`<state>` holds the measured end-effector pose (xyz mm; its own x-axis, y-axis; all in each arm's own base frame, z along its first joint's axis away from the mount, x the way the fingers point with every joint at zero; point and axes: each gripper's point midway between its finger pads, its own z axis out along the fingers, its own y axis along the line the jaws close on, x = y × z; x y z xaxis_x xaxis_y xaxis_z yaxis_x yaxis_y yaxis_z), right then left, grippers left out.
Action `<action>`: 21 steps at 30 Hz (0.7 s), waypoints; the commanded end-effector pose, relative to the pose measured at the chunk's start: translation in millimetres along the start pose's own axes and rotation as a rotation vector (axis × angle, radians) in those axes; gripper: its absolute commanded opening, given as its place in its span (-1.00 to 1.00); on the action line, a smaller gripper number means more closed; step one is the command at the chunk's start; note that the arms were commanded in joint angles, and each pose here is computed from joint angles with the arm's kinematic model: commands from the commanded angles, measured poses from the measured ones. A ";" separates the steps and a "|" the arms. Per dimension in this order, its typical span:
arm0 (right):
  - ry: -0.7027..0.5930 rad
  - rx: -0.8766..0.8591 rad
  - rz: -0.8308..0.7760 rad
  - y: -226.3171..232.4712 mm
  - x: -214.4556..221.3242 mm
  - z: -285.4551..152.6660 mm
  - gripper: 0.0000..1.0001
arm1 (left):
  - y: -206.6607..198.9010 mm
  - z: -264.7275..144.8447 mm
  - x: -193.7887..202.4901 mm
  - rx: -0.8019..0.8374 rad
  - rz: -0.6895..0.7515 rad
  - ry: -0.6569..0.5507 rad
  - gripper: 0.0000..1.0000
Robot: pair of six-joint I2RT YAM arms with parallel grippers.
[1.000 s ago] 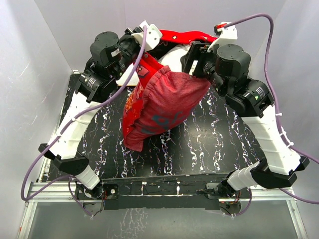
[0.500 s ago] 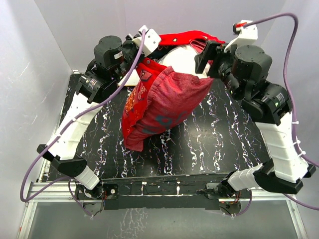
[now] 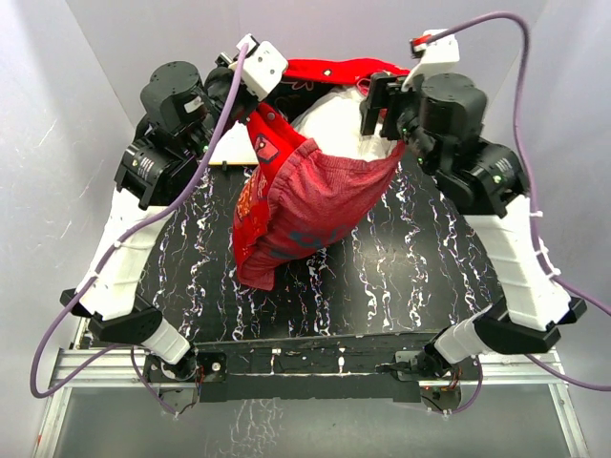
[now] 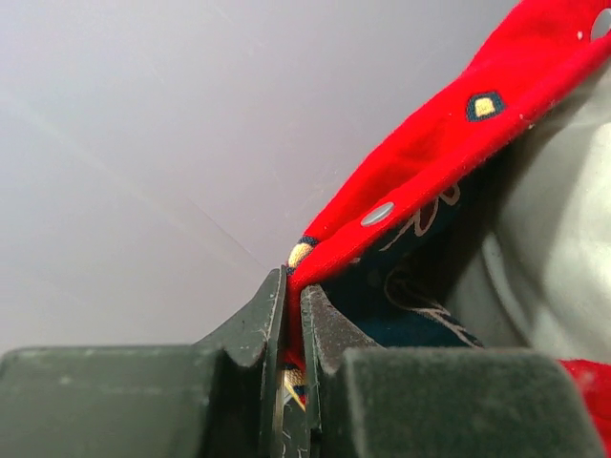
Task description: Remove the pillowcase from the pillow
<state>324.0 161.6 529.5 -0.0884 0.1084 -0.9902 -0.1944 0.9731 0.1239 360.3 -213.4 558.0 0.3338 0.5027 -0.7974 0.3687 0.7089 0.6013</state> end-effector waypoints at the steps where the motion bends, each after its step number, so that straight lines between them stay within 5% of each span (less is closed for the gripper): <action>1: 0.040 -0.007 -0.035 -4.3 14.9 18.2 0.39 | 31.8 -32.8 -28.1 -0.071 -0.029 -0.079 -1.00; 5: 0.051 -0.017 -0.027 -7.6 18.5 31.0 0.17 | 32.6 -37.1 -32.3 -0.064 -0.039 -0.091 -1.00; 9: 0.066 -0.076 0.012 4.8 24.8 35.5 -0.50 | 38.7 -42.1 -36.4 -0.082 -0.027 -0.102 -1.00; 12: 0.051 -0.050 0.066 1.2 27.0 35.3 -0.80 | 47.1 -44.9 -38.5 -0.115 0.013 -0.104 -1.00; 21: -0.033 0.209 0.165 -62.7 39.3 18.0 -0.84 | 95.3 -60.7 -43.1 -0.348 0.222 -0.081 -1.00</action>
<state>354.2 162.9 468.6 -0.1724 0.1876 -0.9670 -0.1726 0.9607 0.2172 353.9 -210.9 569.8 0.4169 0.5706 -0.7075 0.3121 0.6412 0.7011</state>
